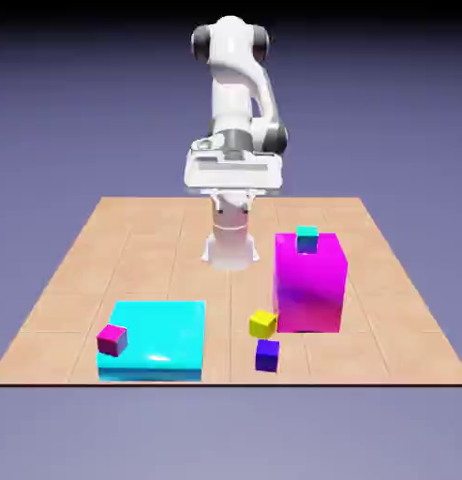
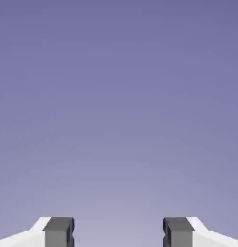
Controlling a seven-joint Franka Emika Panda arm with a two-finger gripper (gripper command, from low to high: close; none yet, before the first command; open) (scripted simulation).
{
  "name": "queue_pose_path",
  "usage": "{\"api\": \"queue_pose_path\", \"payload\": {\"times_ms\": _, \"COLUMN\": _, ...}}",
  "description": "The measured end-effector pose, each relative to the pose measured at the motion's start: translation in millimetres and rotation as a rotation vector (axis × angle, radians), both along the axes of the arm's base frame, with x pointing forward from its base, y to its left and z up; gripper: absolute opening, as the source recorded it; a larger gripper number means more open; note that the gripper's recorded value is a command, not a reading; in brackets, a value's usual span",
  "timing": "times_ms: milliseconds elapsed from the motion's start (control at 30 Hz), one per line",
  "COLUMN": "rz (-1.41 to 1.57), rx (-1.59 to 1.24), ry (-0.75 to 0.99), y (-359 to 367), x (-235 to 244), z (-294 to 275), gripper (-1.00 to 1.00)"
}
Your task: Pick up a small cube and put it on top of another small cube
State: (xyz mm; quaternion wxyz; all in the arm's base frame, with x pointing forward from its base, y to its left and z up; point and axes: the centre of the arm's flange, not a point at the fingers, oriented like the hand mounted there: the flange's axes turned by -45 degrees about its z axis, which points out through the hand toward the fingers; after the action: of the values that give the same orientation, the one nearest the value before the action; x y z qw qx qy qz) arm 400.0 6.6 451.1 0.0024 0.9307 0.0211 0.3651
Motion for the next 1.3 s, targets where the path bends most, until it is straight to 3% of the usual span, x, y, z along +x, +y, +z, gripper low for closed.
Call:
{"api": "queue_pose_path", "payload": {"times_ms": 600, "rz": -0.13, "rx": 0.094, "ry": 0.747, "y": 43, "x": 119, "z": -161, "gripper": 0.0}}
{"api": "queue_pose_path", "payload": {"times_ms": 900, "rz": -0.208, "rx": 0.099, "ry": 1.11, "y": 70, "x": 138, "z": -265, "gripper": 0.0}}
{"api": "queue_pose_path", "payload": {"times_ms": 1033, "rz": -0.208, "rx": 0.099, "ry": 1.111, "y": 73, "x": 124, "z": -322, "gripper": 0.0}}
{"api": "queue_pose_path", "payload": {"times_ms": 1067, "rz": -0.208, "rx": 0.098, "ry": 1.111, "y": 73, "x": 121, "z": -332, "gripper": -1.0}}
{"api": "queue_pose_path", "payload": {"times_ms": 1133, "rz": -0.207, "rx": 0.099, "ry": 1.111, "y": 73, "x": 121, "z": -332, "gripper": -1.0}}
{"api": "queue_pose_path", "payload": {"times_ms": 1300, "rz": -0.234, "rx": 0.134, "ry": 1.111, "y": 69, "x": 125, "z": -256, "gripper": -1.0}}
